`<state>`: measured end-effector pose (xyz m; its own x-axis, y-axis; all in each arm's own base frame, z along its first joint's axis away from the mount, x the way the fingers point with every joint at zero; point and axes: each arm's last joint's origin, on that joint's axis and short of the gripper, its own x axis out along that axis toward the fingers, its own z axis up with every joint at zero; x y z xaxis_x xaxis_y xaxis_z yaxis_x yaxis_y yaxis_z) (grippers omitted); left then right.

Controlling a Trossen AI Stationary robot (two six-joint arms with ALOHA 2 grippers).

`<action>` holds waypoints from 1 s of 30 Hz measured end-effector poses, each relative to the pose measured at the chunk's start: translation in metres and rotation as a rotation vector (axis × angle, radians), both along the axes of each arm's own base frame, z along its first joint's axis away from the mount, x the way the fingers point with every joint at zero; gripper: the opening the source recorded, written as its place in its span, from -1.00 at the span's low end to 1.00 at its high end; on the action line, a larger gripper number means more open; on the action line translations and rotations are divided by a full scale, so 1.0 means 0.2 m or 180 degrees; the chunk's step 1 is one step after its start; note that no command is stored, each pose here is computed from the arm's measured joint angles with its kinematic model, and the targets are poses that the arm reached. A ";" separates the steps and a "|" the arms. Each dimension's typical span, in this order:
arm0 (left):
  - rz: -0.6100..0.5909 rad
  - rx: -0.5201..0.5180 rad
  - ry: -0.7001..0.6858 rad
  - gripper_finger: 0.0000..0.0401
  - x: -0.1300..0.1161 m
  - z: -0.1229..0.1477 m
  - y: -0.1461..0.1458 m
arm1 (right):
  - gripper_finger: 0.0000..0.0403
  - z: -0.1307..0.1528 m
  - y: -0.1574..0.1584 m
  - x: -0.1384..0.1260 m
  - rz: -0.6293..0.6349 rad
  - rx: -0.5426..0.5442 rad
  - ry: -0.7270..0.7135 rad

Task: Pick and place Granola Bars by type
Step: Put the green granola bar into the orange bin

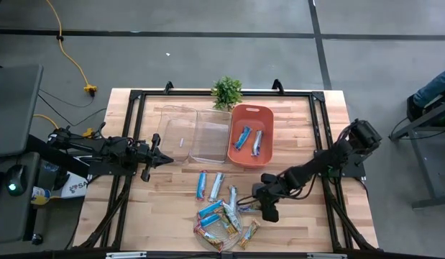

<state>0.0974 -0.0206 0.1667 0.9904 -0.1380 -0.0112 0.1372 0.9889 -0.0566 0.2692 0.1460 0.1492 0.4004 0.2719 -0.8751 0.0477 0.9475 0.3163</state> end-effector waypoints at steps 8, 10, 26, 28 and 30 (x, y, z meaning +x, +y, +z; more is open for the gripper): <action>0.0000 0.0001 0.0002 -0.99 0.00 0.00 0.00 | 0.15 -0.07 0.07 0.00 0.0243 -0.0145 -0.0061; -0.0001 0.0000 0.0001 -0.99 0.00 0.00 0.00 | 0.15 -0.09 0.09 -0.01 0.0242 -0.0217 -0.0089; 0.0000 0.0000 0.0001 -0.99 0.00 0.00 0.00 | 0.15 -0.15 0.17 -0.05 0.0219 -0.0940 -0.0364; 0.0000 0.0000 0.0000 -0.99 0.00 0.00 0.00 | 0.14 -0.15 0.18 -0.06 0.0214 -0.0983 -0.0375; -0.0001 0.0000 0.0001 -0.99 0.00 0.00 0.00 | 0.10 -0.16 0.18 -0.06 0.0211 -0.1005 -0.0383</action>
<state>0.0974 -0.0206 0.1667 0.9903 -0.1384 -0.0116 0.1375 0.9889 -0.0566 0.2573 0.1817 0.1181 0.4964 0.0241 -0.8677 -0.0371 0.9993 0.0066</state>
